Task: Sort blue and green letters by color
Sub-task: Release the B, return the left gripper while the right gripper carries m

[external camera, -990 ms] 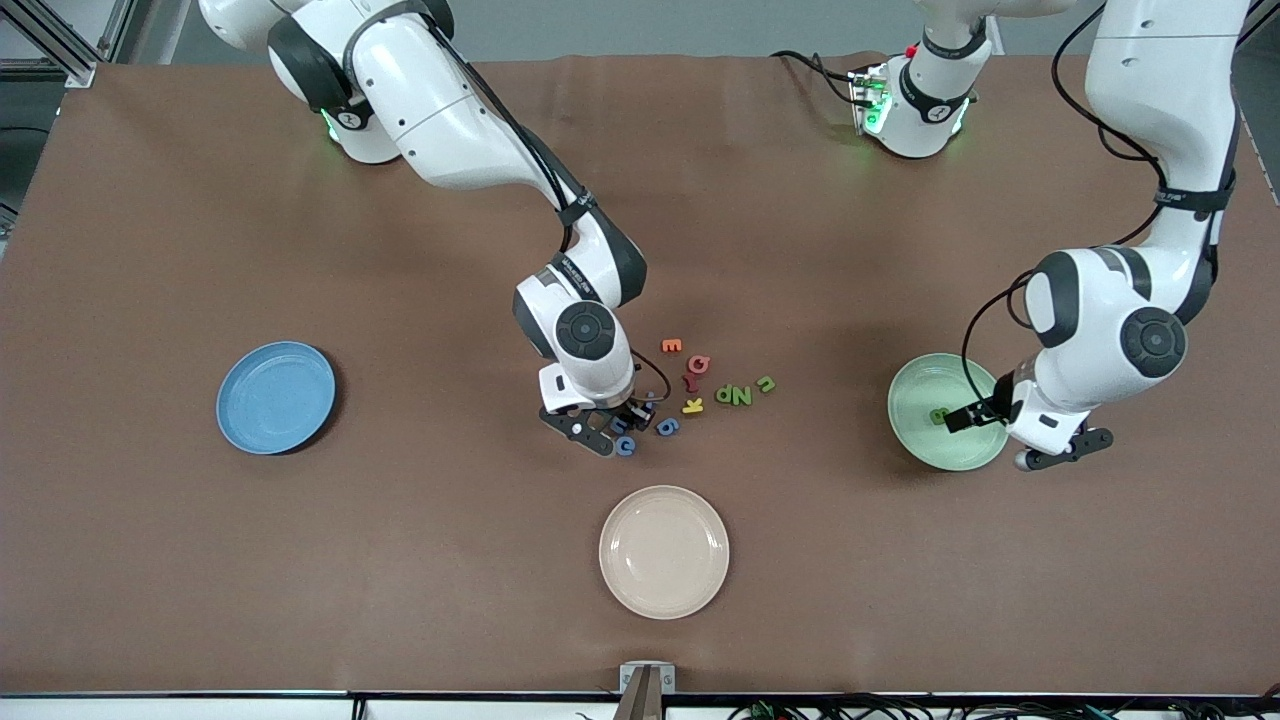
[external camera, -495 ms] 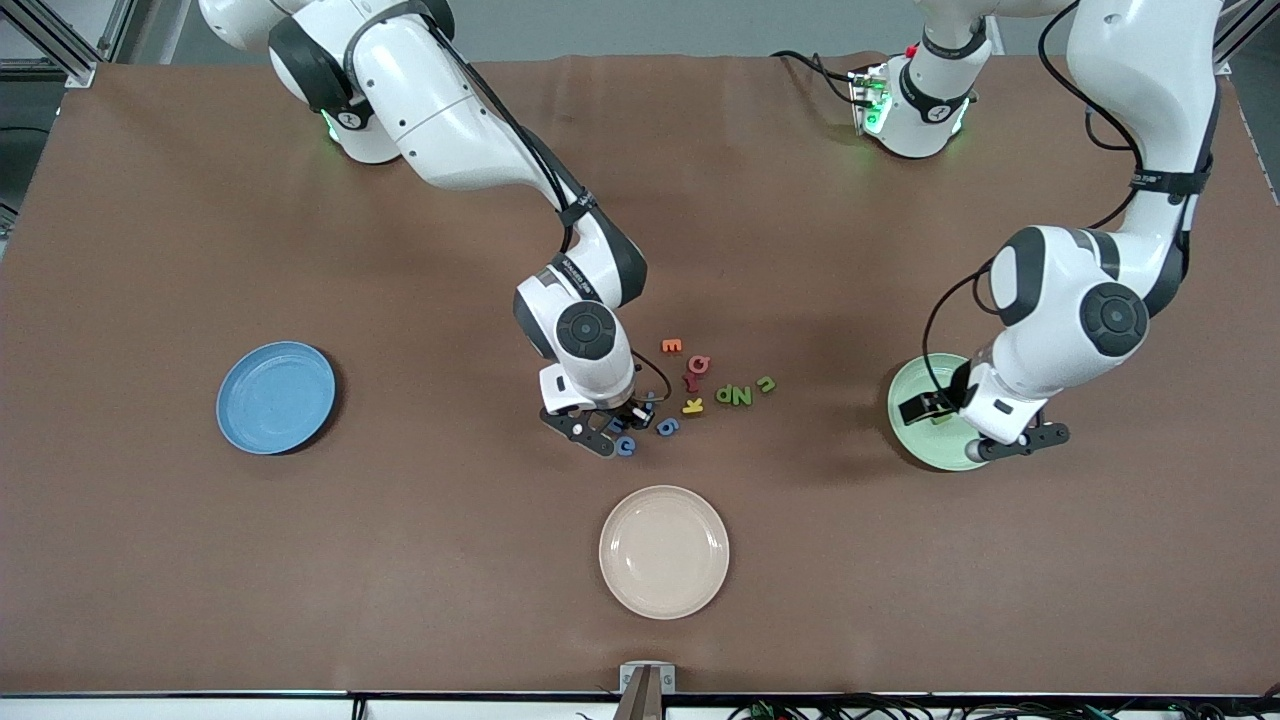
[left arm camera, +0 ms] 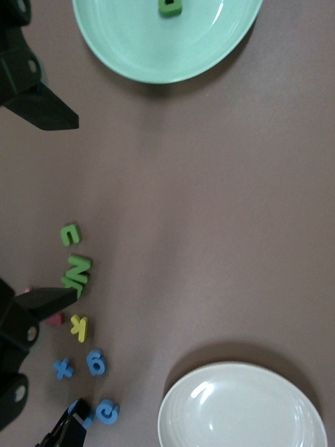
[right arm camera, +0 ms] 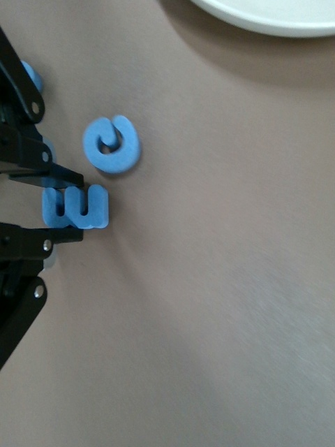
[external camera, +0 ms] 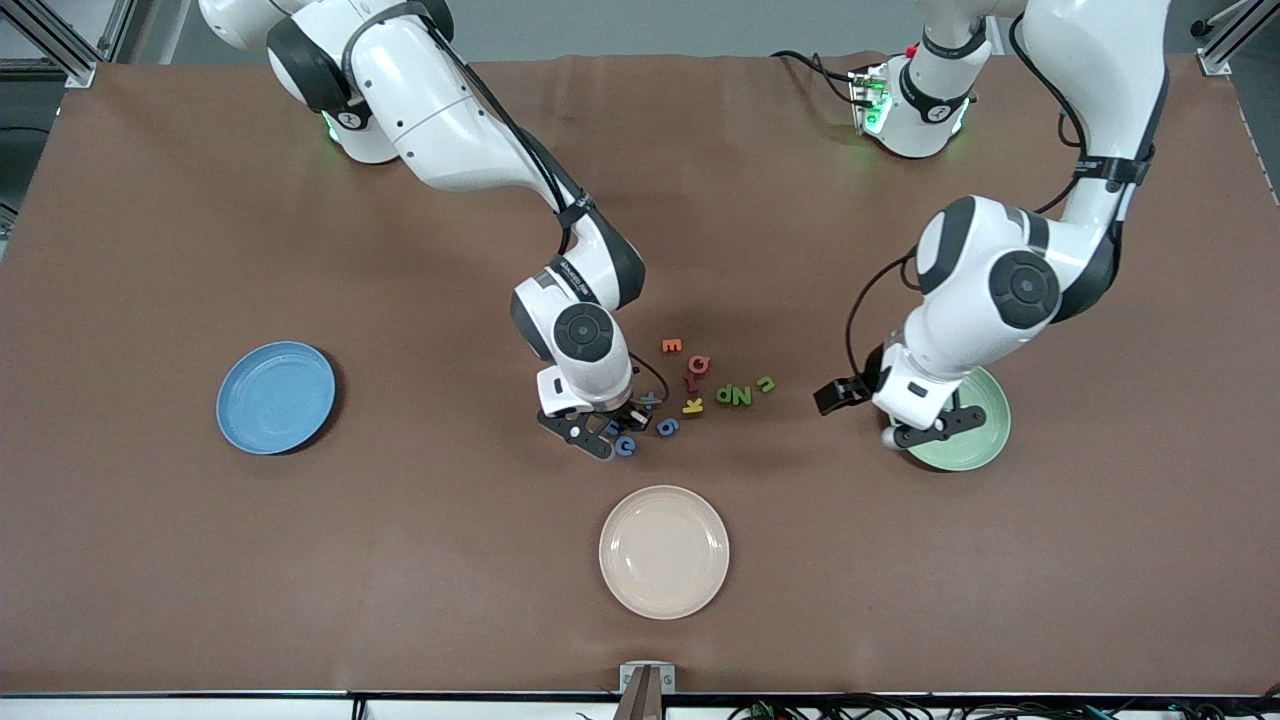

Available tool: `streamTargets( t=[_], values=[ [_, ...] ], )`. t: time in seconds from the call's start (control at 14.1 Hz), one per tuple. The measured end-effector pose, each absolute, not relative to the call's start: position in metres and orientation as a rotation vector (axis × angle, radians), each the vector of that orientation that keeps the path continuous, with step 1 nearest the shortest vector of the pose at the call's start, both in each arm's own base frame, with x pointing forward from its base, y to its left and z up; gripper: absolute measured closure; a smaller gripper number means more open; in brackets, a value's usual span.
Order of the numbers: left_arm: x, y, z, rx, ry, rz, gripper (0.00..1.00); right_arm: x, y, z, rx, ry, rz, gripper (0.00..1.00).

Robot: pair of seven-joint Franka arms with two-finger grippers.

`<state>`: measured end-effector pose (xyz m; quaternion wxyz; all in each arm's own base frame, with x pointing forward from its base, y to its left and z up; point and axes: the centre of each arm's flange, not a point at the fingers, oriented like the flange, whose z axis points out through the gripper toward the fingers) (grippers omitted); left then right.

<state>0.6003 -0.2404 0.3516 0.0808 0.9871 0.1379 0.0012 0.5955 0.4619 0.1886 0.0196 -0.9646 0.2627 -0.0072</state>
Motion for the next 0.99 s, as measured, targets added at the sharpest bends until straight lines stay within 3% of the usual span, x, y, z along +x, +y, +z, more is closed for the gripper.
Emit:
streamTargets(
  t=[0.49, 0.71, 0.99],
  values=[
    [0.574, -0.303, 0.309, 3.02, 0.337, -0.08, 0.0, 0.642, 0.346, 0.282, -3.11, 0.557, 0.117, 0.73],
    [0.551, -0.334, 0.28, 3.047, 0.282, -0.153, 0.0, 0.635, 0.265, 0.304, -3.114, 0.384, 0.113, 0.73],
    [0.533, -0.338, 0.24, 3.108, 0.228, -0.217, 0.01, 0.601, 0.161, 0.301, -3.11, 0.178, 0.109, 0.73]
  ],
)
